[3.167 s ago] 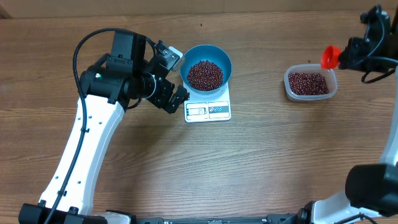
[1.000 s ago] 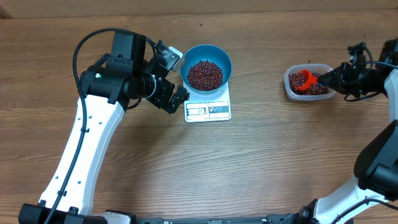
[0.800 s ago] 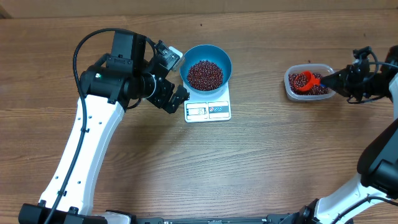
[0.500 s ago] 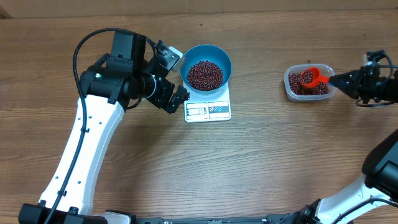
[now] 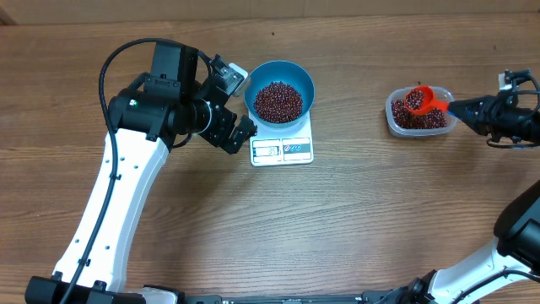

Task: Scoop item into bowl and weigh 150g on scale
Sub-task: 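Scoop red beans from the tub with the right gripper, then carry the filled scoop left over the teal bowl with the right gripper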

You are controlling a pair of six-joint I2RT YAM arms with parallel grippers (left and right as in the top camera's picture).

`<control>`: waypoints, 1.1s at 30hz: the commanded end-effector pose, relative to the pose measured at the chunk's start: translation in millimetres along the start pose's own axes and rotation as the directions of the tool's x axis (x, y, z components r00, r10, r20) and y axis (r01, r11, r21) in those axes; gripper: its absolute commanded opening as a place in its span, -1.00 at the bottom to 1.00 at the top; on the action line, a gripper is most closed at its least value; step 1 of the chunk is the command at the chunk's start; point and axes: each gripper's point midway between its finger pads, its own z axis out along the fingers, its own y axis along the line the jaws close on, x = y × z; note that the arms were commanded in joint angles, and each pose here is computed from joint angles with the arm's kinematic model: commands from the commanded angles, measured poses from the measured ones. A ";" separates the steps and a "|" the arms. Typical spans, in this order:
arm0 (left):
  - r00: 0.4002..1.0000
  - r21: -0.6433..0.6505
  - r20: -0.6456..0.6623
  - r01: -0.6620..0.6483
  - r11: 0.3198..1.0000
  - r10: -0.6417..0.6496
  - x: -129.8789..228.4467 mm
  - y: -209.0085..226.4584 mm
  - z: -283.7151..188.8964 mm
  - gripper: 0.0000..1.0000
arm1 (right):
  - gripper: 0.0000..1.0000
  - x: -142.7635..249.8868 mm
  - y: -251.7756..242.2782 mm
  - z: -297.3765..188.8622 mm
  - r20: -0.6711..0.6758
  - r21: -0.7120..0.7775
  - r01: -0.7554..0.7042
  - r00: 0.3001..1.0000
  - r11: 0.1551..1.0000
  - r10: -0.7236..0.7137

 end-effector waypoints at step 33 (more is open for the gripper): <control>1.000 -0.013 0.011 -0.024 1.000 0.024 0.4 -0.1 -6.9 0.99 | -0.93 50.5 163.8 115.5 -0.258 -0.296 0.193 0.927 0.935 -0.273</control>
